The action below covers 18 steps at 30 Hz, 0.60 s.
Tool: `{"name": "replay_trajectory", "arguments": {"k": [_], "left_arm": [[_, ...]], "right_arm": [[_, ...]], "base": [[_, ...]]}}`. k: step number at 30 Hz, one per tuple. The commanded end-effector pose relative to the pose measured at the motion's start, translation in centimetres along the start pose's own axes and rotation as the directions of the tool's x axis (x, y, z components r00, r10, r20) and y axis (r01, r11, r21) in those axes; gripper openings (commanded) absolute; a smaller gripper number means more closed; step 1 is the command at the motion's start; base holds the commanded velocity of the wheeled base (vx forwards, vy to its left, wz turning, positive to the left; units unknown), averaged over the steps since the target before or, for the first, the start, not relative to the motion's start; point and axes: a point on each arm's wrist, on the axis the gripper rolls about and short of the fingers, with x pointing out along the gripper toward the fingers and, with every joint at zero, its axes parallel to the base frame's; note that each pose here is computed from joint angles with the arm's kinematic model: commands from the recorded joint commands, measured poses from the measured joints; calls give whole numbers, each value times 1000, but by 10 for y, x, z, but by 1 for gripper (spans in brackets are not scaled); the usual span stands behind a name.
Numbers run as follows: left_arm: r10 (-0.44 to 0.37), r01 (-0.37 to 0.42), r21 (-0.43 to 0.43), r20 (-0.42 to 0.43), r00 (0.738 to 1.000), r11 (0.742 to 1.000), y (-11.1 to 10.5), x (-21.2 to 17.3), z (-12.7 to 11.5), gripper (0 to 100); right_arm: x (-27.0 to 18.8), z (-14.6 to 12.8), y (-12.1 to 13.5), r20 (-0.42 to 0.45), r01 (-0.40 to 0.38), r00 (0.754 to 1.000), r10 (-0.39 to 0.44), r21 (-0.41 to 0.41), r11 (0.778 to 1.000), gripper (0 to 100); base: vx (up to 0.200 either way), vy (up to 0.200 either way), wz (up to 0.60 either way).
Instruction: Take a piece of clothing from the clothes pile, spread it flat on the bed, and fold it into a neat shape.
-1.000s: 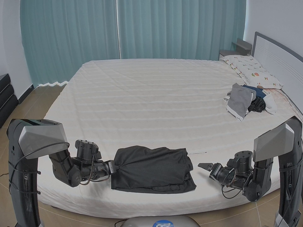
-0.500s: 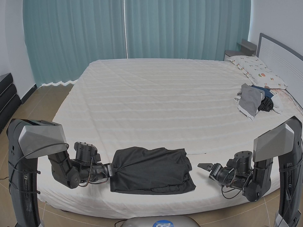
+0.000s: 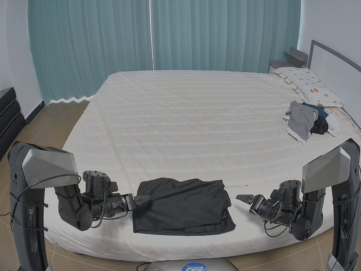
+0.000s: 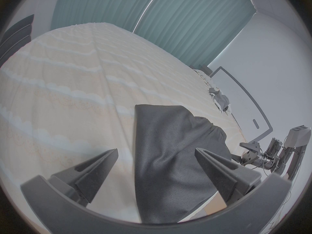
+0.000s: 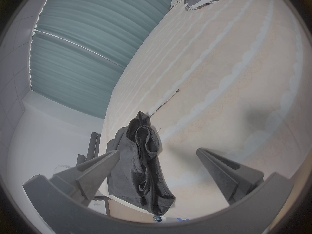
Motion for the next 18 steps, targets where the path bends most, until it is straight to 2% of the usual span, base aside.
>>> {"name": "replay_trajectory", "arguments": {"k": [1,3,5,8,9,13,16,17,18], "left_arm": [[12,-12,-18,17,1000,1000,5,9,1,100],[12,-11,-27,25,1000,1000,4,11,3,100],[27,-20,-94,67,997,995,0,15,10,100],[36,-23,-128,95,995,992,-2,21,15,100],[62,-43,-150,120,991,988,-5,30,16,100],[116,-95,-147,143,983,985,-8,45,11,100],[111,-93,-137,134,985,986,-12,49,6,100],[113,-94,-138,140,984,986,-12,50,7,0],[116,-96,-138,145,983,986,-12,50,8,0]], "right_arm": [[0,0,0,5,-7,1000,7,-2,1000,100],[0,0,0,5,-7,1000,7,-2,1000,100],[0,0,0,5,-7,1000,7,-3,1000,100],[0,0,0,5,-7,1000,7,-3,1000,100],[0,0,0,5,-7,1000,7,-3,1000,100],[0,0,0,6,-6,1000,6,-3,1000,100],[0,0,0,6,-6,1000,6,-3,1000,100],[0,0,0,6,-6,1000,6,-3,1000,100],[0,0,0,6,-6,1000,6,-3,1000,100]], "base": [[0,0,0],[0,0,0],[0,0,0],[0,0,0],[0,0,0],[0,0,0],[0,0,0],[0,0,0],[0,0,0]]}}
